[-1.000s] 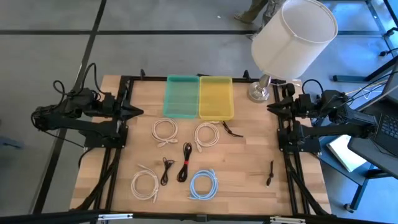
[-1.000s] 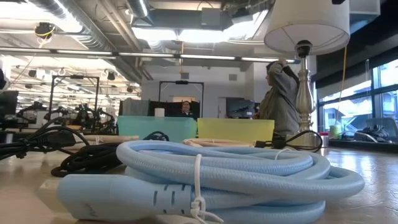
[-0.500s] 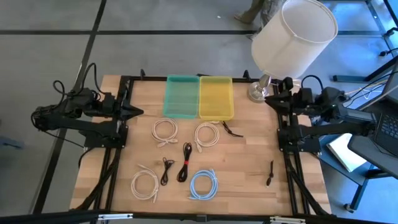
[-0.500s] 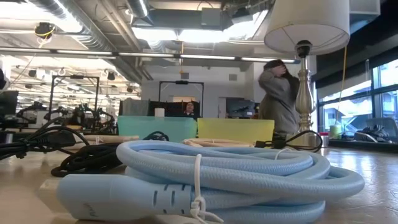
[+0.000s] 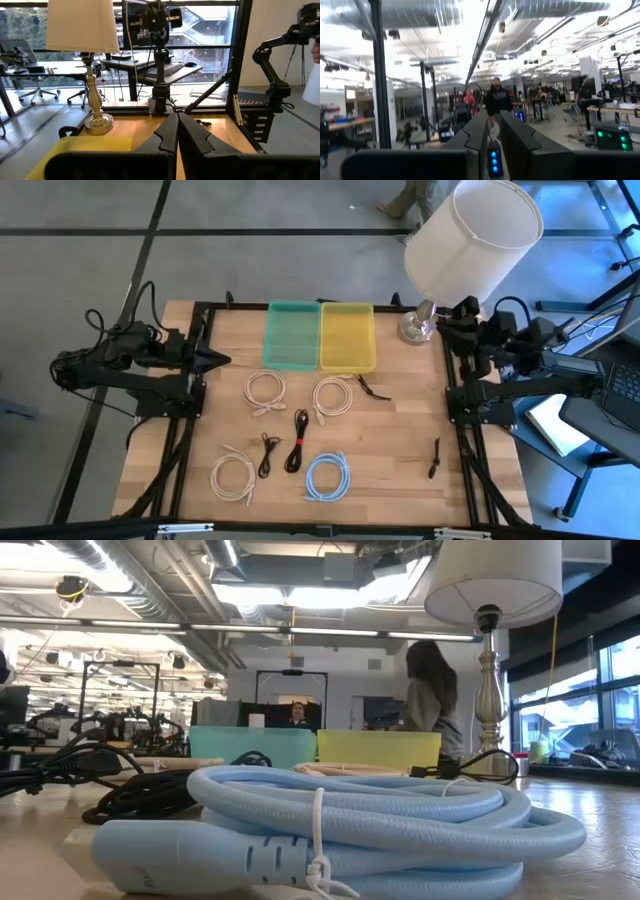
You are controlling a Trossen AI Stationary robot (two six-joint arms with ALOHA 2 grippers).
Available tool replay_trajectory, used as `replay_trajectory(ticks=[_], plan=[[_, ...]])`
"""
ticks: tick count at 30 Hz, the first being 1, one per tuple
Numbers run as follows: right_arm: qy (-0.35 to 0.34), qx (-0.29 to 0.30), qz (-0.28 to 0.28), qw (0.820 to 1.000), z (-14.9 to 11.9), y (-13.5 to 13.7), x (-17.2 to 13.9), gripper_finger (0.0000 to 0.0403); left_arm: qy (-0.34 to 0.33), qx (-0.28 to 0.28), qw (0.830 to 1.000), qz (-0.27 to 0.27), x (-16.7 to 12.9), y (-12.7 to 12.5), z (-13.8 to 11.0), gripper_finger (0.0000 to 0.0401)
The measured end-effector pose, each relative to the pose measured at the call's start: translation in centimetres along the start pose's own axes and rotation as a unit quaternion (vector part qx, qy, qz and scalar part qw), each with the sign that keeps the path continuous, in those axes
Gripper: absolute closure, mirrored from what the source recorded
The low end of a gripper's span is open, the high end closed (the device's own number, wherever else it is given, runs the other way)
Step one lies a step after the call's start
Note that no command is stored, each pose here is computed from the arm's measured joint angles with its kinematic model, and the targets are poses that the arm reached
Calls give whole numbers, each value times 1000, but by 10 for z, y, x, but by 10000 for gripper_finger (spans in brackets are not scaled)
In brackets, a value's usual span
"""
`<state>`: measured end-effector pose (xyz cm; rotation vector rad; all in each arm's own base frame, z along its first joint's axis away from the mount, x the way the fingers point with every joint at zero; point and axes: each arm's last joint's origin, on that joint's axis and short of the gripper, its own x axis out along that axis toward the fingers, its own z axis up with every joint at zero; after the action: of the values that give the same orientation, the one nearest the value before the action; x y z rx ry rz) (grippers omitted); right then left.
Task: Pick & Place USB Port
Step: Put the bottom right black charger cable into the yellow bin
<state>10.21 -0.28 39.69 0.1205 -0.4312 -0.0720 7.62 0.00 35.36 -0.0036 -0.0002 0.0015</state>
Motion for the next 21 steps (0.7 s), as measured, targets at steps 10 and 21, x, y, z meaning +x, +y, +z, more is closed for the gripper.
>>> replay_trajectory(ticks=[10, 21], plan=[[-37, 18, -5, 999, 2, 1, 10, 347, -17, 0, 1000, 0, 1, 0, 3, 397], [-30, 68, -4, 997, -7, 1, 25, 347, -147, 13, 989, 21, -2, 1, 28, 397]])
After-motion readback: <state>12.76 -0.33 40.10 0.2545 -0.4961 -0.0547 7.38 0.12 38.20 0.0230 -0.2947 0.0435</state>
